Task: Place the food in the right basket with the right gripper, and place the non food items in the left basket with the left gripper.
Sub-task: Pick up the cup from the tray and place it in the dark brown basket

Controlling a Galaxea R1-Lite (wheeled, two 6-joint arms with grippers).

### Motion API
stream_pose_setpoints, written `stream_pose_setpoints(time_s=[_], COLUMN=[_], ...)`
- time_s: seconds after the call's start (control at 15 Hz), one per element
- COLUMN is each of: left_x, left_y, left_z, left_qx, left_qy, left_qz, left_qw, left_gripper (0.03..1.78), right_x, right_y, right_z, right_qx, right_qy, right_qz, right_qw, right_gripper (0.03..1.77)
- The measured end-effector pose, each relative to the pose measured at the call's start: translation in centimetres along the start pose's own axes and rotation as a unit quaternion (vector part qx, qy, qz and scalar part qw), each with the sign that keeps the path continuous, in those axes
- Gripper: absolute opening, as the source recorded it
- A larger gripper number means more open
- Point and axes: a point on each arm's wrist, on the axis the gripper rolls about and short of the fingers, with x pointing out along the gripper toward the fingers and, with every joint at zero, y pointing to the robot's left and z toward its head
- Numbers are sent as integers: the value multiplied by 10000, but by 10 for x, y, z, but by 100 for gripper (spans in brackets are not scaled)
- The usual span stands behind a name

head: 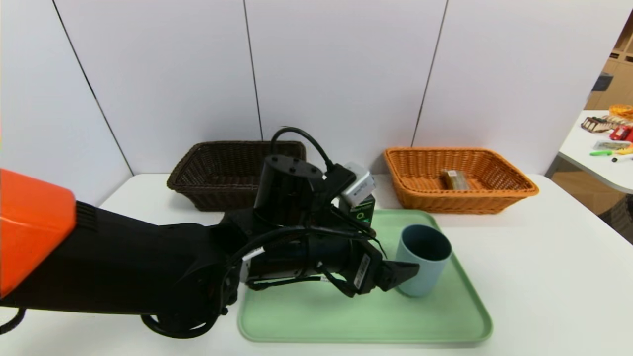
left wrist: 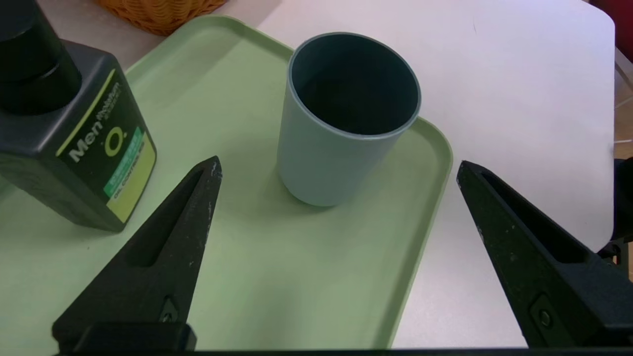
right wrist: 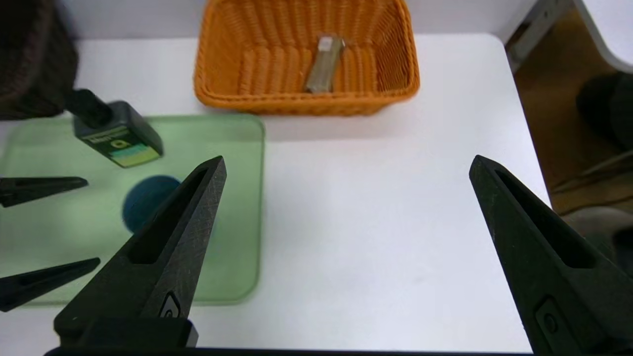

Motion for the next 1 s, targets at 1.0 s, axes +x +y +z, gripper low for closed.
stream_pose_setpoints(time_s=[1.0], left_x=[66], left_y=[5], left_z=[-24], left_qx=[118], left_qy=[-128], left_qz=[-314], left_qw=[9994], left_gripper=[169], right_x=[10], right_y=[-2], right_z=[-1], right_qx=[81], right_qy=[237], right_qz=[-151], right_qw=[9996], right_gripper=[170])
